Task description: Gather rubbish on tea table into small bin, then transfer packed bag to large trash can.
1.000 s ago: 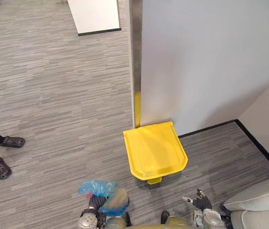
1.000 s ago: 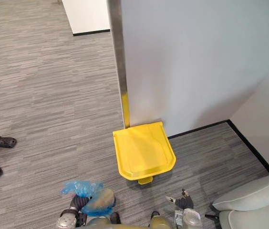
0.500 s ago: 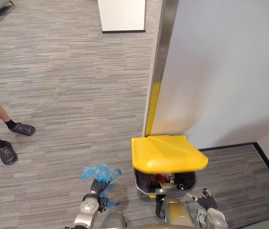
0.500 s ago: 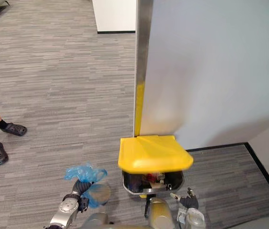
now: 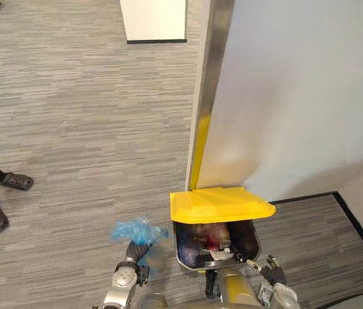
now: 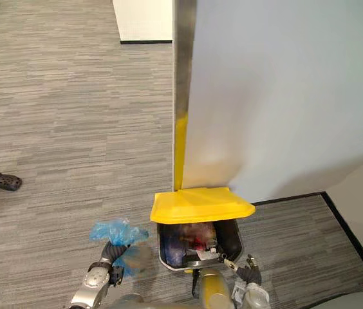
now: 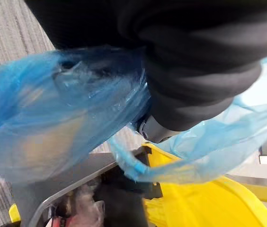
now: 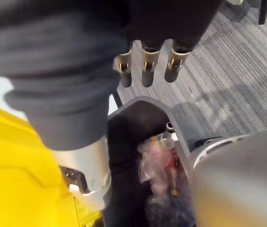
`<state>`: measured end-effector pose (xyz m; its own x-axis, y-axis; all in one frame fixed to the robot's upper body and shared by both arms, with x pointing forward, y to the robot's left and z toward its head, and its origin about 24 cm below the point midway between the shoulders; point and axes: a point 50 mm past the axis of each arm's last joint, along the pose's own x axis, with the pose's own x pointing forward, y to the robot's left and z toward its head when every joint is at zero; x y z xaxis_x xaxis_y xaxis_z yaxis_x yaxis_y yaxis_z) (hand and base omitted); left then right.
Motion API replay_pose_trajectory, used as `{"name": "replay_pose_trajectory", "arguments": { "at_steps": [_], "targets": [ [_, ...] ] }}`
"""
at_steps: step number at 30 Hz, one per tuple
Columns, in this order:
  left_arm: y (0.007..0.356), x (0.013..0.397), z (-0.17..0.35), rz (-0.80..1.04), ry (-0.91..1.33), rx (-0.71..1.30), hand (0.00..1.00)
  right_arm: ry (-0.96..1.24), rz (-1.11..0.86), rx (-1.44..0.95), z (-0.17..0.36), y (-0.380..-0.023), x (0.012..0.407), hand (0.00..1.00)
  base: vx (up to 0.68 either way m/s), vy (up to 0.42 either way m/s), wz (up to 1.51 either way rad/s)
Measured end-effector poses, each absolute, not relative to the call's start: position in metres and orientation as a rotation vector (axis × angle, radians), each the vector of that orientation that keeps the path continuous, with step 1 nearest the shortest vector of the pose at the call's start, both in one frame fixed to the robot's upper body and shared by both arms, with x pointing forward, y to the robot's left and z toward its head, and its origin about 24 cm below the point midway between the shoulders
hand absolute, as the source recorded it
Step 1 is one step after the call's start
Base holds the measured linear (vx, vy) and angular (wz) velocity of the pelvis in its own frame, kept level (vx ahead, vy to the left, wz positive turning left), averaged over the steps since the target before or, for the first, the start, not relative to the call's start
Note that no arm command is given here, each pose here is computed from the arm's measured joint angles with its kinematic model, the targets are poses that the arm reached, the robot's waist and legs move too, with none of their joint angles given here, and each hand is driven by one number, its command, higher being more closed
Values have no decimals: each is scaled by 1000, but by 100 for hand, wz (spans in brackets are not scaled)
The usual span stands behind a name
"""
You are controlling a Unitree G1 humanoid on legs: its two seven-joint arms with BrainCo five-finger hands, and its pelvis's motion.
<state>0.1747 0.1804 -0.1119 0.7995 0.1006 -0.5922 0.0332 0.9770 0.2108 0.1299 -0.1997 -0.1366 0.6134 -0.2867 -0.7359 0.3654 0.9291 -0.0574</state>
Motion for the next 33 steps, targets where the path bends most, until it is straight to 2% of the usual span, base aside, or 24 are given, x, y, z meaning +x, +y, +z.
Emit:
{"name": "replay_pose_trajectory", "arguments": {
  "at_steps": [3,6,7,14,19,22,28,33],
  "targets": [
    [173,186,-99,-7,565,233,100,771,-250,54,-128,-183,156,0,-125,-59,45],
    [168,196,-88,-28,497,235,100,629,-136,-2,-104,-167,201,0,-74,-34,26],
    [166,200,-83,-34,472,236,100,539,-74,-37,-86,-155,227,0,-55,-28,22],
    [155,225,-50,-52,299,202,100,235,71,-249,-13,-134,306,0,-120,-33,26],
    [155,230,-41,-47,249,184,100,115,92,-432,20,-144,331,0,-21,-16,9],
    [157,233,-35,-47,219,181,100,46,64,-550,44,-165,344,0,64,4,-2],
    [162,237,-18,-59,127,177,100,-66,-10,-669,88,-201,356,0,42,15,0],
    [163,232,-20,-87,134,196,100,-69,-30,-694,92,-212,356,0,-29,-2,-2]
  ]
}}
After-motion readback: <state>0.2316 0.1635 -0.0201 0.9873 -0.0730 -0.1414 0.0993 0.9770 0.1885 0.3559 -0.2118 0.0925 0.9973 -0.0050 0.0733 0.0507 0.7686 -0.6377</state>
